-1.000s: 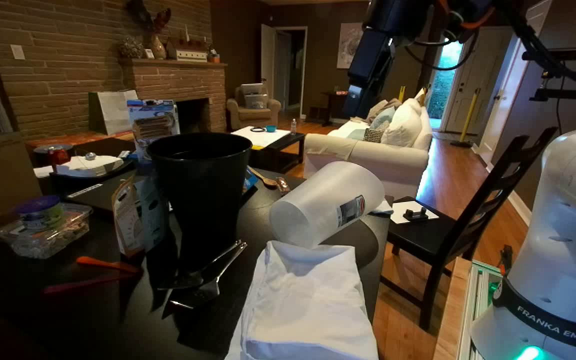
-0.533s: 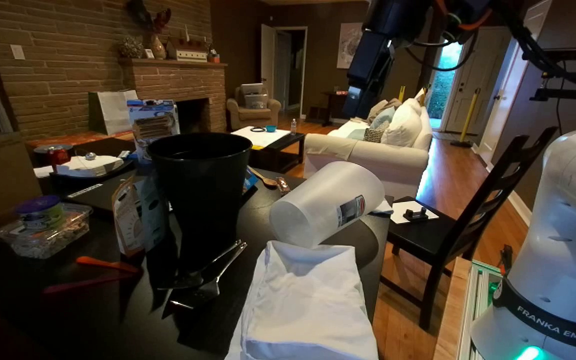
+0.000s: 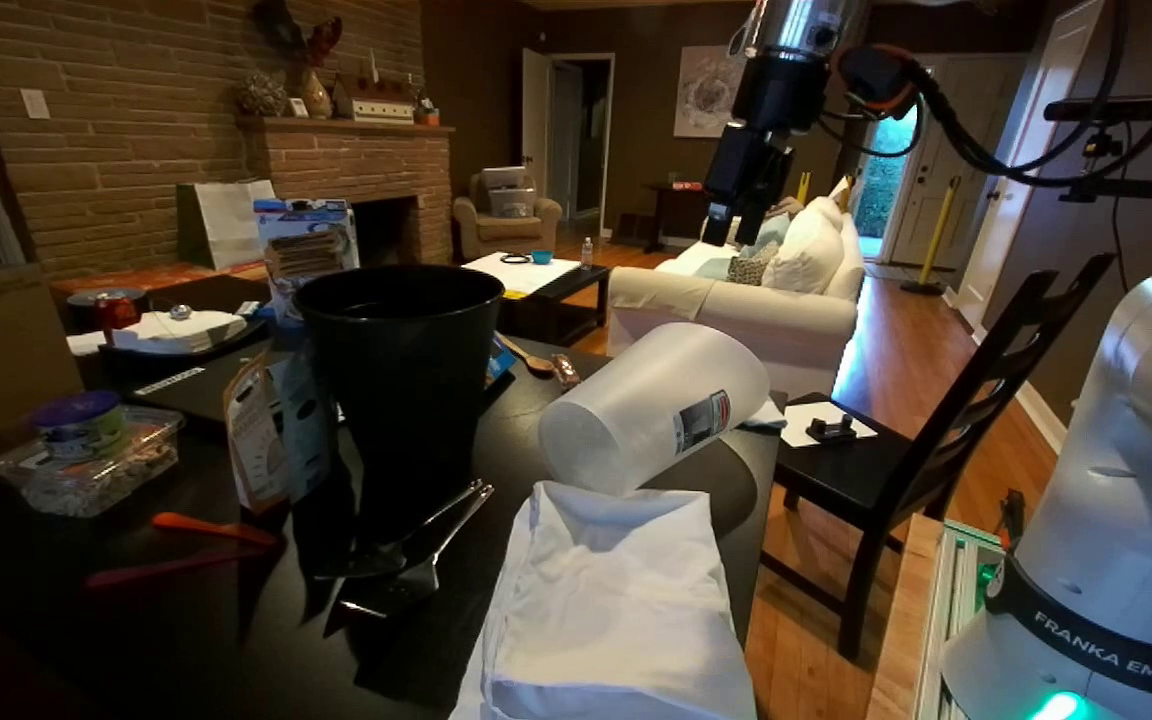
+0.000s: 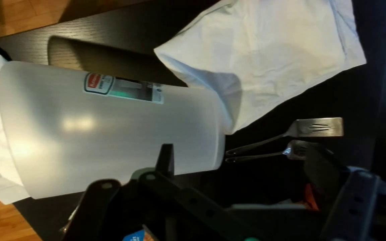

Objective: Put the white container upright

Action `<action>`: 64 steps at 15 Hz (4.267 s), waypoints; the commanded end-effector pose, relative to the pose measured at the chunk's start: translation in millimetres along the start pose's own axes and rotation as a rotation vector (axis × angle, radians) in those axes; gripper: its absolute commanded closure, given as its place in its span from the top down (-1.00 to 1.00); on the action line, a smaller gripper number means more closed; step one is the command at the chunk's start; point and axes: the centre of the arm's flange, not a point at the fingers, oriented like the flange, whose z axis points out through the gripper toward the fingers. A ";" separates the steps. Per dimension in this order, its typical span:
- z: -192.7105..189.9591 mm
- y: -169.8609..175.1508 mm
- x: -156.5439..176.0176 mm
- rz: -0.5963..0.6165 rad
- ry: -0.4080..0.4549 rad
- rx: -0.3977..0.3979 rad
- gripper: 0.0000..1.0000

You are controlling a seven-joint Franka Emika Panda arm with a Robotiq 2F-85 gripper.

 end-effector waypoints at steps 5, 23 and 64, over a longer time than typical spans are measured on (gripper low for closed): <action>11.1 114.2 45.4 -0.047 -0.076 -0.054 1.00; 51.1 220.4 51.5 0.057 -0.244 -0.011 1.00; 192.2 331.5 88.9 0.302 -0.029 0.676 -0.92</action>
